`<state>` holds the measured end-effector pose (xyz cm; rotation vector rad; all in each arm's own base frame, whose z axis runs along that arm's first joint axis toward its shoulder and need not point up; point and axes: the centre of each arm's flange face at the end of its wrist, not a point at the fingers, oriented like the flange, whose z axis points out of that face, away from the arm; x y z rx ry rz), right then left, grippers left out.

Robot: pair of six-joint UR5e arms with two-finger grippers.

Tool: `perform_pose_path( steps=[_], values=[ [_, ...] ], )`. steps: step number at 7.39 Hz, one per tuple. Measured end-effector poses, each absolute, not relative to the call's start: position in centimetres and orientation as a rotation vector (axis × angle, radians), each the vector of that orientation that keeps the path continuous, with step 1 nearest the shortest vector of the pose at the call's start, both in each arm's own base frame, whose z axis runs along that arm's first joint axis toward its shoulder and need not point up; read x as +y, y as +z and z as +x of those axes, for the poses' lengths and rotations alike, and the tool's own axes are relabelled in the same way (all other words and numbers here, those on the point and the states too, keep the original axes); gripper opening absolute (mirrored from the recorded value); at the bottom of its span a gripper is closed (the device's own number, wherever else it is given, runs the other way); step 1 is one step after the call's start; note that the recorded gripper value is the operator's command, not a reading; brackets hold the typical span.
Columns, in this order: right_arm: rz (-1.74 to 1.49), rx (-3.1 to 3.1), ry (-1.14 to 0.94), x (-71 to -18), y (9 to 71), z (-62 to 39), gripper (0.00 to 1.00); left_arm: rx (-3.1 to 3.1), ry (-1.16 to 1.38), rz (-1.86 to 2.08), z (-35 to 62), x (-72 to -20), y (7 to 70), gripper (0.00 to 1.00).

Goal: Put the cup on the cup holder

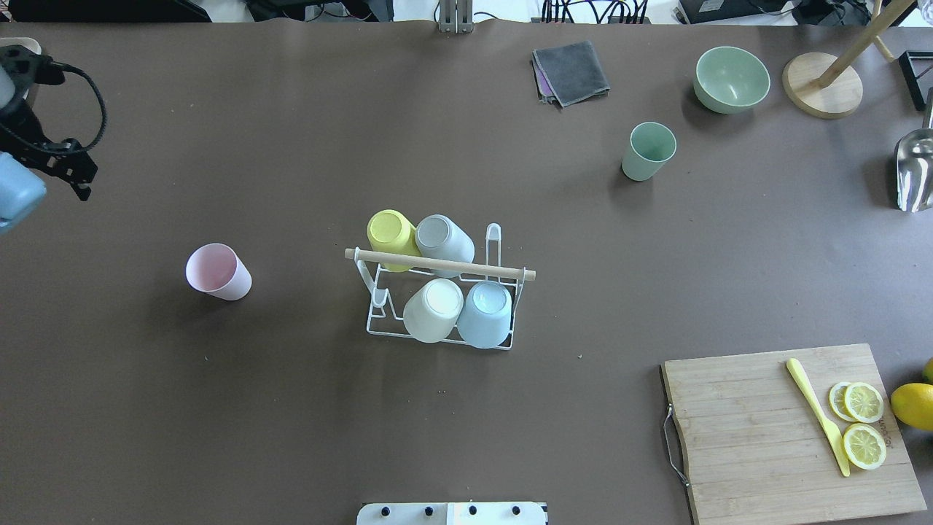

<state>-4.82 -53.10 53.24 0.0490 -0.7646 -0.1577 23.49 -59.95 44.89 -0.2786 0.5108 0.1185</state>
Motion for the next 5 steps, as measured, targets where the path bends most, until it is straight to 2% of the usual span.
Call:
perform_pose_path(
  steps=[3,5],
  values=[
    [0.099,-0.802,-0.218,-54.2,44.9,-12.5,1.00,0.444,0.096,-0.417,24.8,-59.5,41.8,0.99],
    [0.117,-0.819,-0.270,-55.9,41.6,-16.6,1.00,0.426,0.143,-0.459,28.3,-58.0,40.3,0.99]
  ],
)
